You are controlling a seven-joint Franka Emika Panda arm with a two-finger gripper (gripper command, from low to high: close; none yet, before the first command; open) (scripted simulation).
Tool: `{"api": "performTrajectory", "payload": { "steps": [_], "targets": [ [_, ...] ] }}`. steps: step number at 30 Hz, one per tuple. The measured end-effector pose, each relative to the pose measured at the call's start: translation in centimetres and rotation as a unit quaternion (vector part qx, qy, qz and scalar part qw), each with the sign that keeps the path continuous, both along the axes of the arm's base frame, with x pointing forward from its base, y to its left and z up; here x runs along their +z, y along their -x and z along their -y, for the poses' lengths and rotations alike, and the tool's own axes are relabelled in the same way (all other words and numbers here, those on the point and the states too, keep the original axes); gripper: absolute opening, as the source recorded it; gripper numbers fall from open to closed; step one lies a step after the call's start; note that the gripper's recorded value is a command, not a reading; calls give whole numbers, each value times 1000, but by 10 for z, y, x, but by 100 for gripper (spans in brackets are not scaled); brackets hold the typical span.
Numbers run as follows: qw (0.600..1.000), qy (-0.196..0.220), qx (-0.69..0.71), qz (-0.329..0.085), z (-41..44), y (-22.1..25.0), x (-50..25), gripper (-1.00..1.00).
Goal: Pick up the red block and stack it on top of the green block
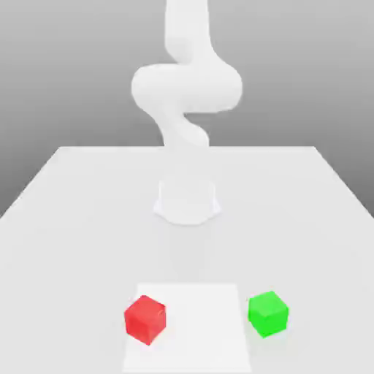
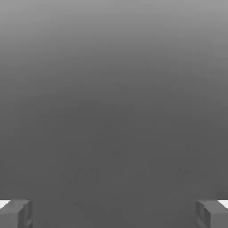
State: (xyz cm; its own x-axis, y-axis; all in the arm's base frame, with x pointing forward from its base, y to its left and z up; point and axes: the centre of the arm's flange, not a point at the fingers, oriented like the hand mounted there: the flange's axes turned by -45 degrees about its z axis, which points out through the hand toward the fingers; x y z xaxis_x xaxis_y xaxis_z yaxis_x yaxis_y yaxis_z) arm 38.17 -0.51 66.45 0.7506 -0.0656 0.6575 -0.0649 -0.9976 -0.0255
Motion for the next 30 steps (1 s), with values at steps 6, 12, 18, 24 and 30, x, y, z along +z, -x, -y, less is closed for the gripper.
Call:
{"api": "performTrajectory", "payload": {
  "steps": [6,12,18,24,30],
  "targets": [
    [993,-24,-66,-98,20,-61,-125,0],
    [971,-51,-131,-191,42,-81,-254,0],
    [936,-81,-197,-280,62,-64,-379,0],
    [907,-101,-235,-335,66,-39,-476,0],
    [906,-101,-236,-336,66,-37,-517,-100]
  ]
}}
